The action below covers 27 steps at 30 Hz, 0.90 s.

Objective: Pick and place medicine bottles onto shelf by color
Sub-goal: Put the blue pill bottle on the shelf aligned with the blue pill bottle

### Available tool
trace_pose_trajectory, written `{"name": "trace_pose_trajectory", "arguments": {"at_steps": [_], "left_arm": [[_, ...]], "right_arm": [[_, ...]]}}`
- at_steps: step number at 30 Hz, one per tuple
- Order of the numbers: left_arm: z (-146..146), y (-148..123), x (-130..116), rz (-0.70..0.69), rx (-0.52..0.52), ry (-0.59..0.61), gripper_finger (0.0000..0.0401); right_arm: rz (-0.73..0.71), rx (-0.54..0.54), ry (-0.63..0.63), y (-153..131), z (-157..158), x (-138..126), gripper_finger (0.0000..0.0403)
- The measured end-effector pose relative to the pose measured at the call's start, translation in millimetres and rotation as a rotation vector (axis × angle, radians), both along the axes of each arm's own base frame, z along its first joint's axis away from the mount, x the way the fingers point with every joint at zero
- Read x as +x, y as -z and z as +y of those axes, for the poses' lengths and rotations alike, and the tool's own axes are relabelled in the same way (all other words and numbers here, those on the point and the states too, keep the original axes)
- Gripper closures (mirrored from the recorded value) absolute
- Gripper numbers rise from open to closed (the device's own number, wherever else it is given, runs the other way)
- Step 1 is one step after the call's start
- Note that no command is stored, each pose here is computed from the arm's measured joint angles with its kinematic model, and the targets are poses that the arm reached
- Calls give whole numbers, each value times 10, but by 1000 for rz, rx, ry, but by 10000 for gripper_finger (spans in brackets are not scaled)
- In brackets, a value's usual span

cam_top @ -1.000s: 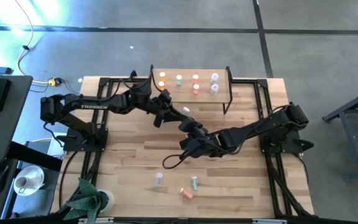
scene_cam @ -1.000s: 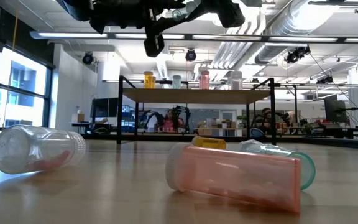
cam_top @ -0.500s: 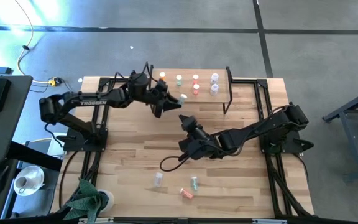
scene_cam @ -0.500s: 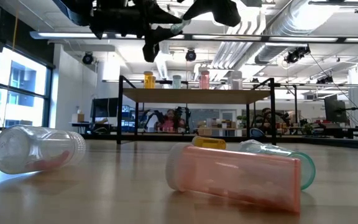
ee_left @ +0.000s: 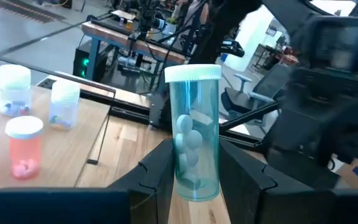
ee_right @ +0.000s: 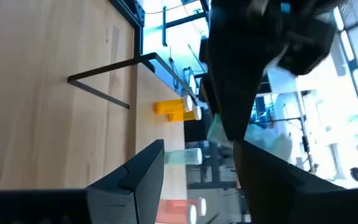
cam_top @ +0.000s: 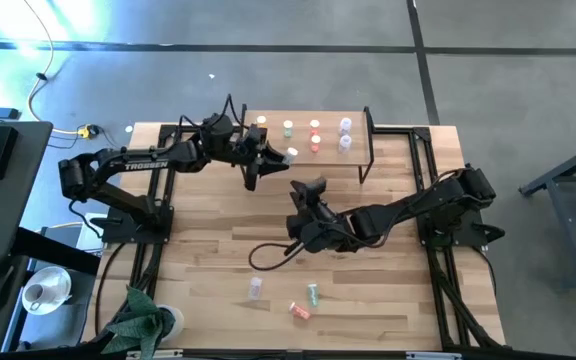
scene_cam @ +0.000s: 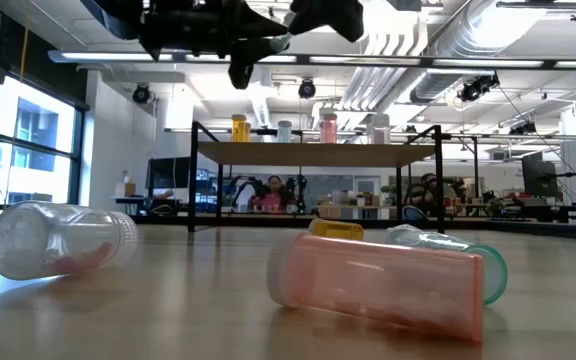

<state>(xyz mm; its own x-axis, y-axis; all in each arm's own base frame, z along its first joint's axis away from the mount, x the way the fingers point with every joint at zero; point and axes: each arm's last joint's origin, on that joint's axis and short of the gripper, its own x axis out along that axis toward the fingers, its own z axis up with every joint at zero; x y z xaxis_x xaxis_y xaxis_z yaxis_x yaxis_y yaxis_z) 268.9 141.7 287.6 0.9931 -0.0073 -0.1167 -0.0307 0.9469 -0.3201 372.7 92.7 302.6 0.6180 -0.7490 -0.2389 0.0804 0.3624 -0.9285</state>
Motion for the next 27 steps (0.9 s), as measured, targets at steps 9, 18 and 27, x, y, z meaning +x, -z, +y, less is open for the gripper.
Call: {"name": "trace_pose_trajectory", "arguments": {"at_steps": [9, 18, 27], "left_arm": [[-195, 194, -324, -15, 33, -69, 300], [-456, 336, -475, -2, 147, -41, 300], [-671, 624, -526, 45, 244, -81, 300]], "right_arm": [[-46, 34, 52, 3, -120, 25, 219], [-192, 112, 103, -61, -304, 105, 219], [-301, 202, 37, -194, -472, 204, 219]]}}
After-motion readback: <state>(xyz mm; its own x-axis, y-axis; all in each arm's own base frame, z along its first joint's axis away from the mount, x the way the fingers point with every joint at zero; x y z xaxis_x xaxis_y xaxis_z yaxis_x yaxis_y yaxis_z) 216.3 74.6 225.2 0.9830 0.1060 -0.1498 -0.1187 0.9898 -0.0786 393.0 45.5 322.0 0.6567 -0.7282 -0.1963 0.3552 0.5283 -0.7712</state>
